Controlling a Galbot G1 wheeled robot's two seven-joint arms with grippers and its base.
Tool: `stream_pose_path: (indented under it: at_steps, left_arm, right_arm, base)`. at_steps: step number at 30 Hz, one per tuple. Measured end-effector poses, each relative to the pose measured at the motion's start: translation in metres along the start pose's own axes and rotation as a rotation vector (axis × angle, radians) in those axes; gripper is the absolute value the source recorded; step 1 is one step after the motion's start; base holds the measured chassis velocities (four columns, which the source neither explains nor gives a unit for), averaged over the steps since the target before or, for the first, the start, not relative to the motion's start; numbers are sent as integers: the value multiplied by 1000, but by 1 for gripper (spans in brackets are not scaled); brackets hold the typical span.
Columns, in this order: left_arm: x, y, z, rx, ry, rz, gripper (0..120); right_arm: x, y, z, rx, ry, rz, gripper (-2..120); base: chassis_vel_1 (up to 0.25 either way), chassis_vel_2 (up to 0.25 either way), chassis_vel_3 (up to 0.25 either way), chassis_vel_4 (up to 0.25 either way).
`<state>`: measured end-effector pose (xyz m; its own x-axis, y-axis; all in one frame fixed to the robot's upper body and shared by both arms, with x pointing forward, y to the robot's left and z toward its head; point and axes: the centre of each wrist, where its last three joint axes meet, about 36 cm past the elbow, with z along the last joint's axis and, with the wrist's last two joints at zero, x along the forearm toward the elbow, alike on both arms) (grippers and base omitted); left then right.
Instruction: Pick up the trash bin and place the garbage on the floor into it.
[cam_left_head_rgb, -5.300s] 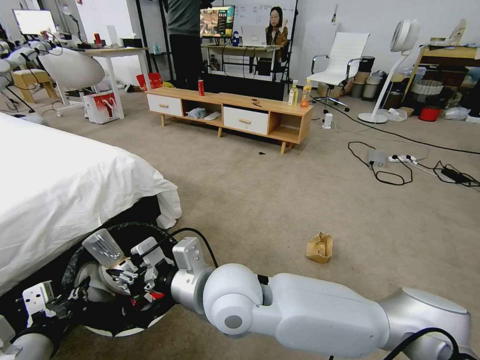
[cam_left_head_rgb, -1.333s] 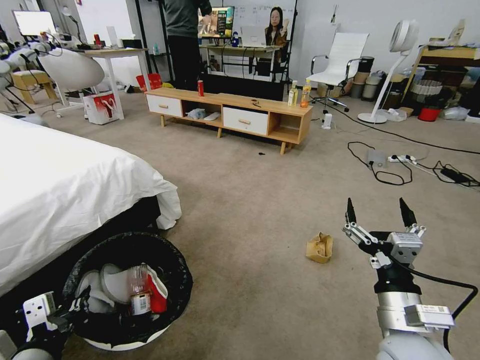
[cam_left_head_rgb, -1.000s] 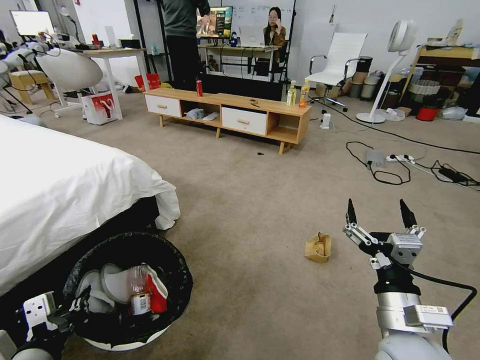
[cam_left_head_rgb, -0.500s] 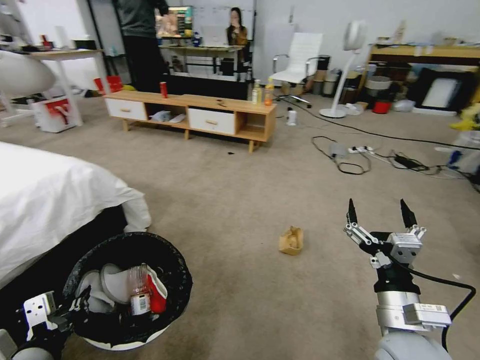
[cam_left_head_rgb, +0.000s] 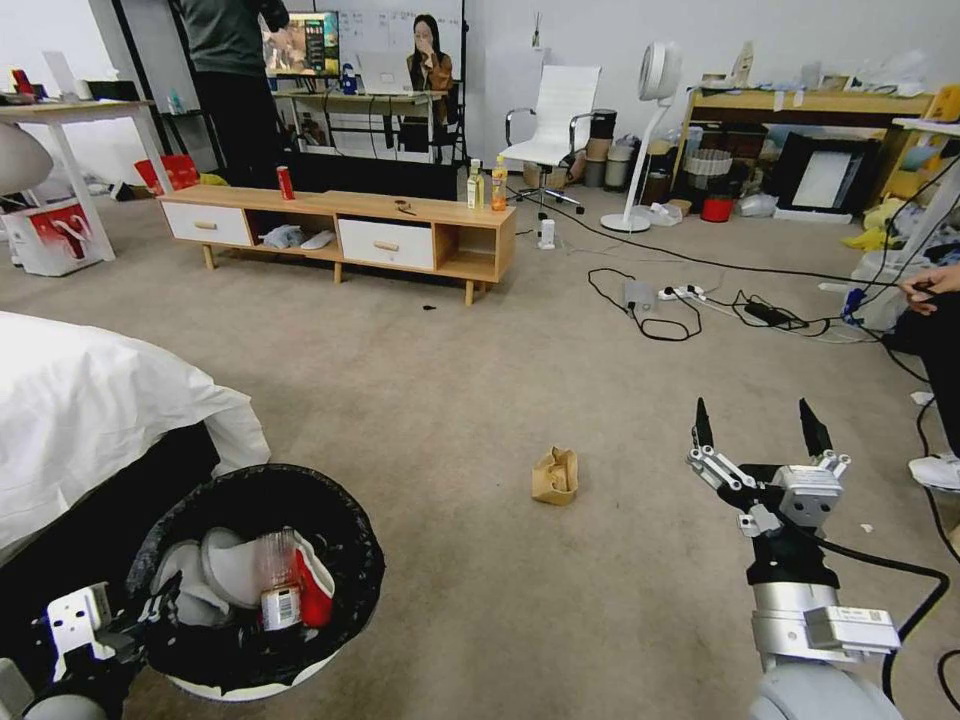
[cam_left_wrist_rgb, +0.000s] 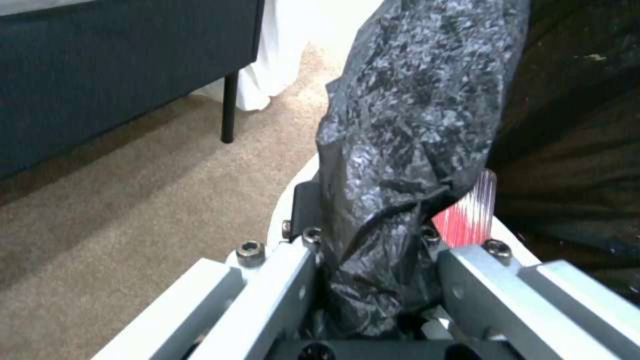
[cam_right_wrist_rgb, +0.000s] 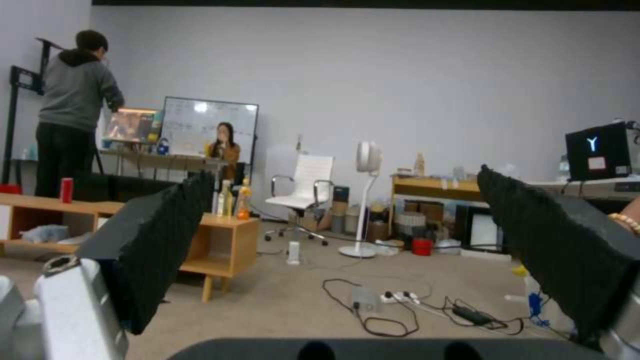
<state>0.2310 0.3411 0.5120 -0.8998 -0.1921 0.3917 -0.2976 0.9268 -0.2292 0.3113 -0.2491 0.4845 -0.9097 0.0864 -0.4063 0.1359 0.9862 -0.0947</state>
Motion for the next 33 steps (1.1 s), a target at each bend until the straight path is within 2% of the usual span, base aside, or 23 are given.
stream_pose_path:
  at_steps: [13,19,26,33]
  left_arm:
    - [3,3,-3,11,-6,-14,5]
    - [3,3,-3,14,-8,-14,5]
    - [3,3,-3,15,-8,-13,5]
    - [2,2,-3,14,-8,-12,5]
  right_arm:
    - [-1,-1,9,1,-9,-32,100]
    - [-1,-2,10,4,-10,-35,100]
    - [-1,-1,11,-1,-10,-32,100]
    - [-2,-1,11,-2,-12,-30,100]
  base:
    - [0,0,0,0]
    - [-92,75,59,-77]
    - [-208,185,203,-177]
    - [-259,276,275,-275]
